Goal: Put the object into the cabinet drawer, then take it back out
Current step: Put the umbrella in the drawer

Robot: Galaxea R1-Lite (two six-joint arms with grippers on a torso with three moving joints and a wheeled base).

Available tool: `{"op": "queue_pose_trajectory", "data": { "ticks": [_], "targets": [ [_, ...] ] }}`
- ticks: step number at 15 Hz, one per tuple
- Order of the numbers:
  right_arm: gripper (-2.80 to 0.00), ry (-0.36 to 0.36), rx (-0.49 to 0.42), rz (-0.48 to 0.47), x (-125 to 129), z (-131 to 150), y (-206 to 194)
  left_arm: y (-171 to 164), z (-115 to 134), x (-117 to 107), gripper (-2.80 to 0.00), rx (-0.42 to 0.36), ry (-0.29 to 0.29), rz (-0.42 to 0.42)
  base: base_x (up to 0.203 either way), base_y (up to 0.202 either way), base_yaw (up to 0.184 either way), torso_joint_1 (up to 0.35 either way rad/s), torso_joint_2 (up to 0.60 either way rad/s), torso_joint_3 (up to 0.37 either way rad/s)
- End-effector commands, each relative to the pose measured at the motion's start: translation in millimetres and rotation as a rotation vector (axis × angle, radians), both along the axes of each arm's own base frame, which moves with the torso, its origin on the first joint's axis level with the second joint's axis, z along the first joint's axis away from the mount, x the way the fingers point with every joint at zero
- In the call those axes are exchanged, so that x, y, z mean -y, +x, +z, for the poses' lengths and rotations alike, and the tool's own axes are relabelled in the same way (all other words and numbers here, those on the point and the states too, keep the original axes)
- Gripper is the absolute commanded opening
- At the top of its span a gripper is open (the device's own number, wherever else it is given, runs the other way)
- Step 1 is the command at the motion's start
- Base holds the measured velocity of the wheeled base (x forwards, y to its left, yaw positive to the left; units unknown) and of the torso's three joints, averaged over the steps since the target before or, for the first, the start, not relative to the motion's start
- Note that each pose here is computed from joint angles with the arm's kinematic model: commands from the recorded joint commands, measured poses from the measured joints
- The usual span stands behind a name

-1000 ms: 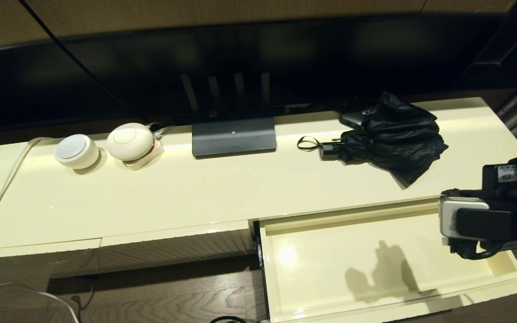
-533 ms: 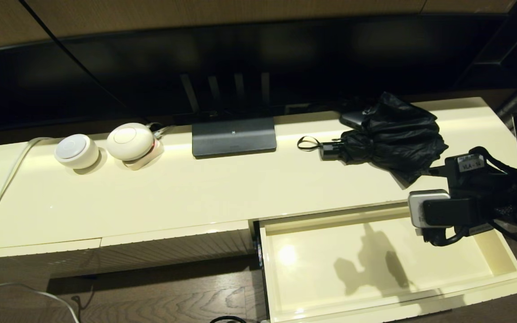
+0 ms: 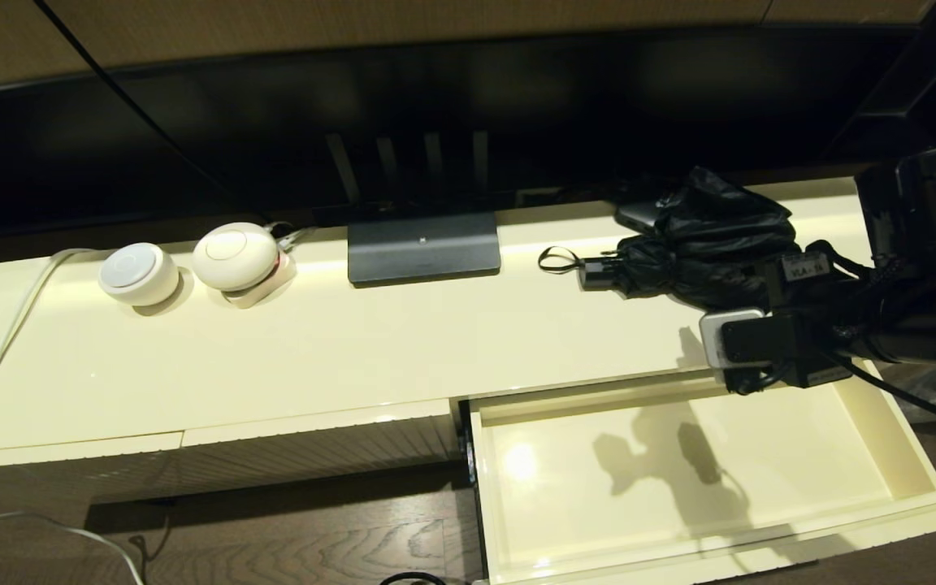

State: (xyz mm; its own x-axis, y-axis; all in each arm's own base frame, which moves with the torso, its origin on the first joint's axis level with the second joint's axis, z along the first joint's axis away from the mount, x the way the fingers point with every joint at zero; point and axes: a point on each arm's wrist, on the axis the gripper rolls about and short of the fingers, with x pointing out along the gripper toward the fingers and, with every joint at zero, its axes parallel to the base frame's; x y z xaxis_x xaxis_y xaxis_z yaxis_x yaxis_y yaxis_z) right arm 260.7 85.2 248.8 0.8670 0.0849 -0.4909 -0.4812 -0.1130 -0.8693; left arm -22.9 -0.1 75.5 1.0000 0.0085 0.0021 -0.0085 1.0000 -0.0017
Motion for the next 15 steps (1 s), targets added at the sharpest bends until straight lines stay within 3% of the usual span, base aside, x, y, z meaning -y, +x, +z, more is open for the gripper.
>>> {"op": "queue_pose_trajectory", "data": {
  "ticks": [1,9,15],
  "targets": [
    [0.00,-0.005,-0.010,-0.011,-4,-4,16,0,-1,0,-2.80,-0.004,0.000,0.001,0.000,0.000,0.000,0.000,0.00,0.000],
    [0.00,0.035,0.157,-0.110,0,2,86,0,-1,0,-2.80,-0.002,0.000,0.001,0.000,0.000,0.000,0.000,0.00,0.000],
    [0.00,0.043,0.181,-0.128,0,1,113,0,-1,0,-2.80,-0.003,0.000,0.001,0.000,0.000,0.000,0.000,0.00,0.000]
  ]
}}
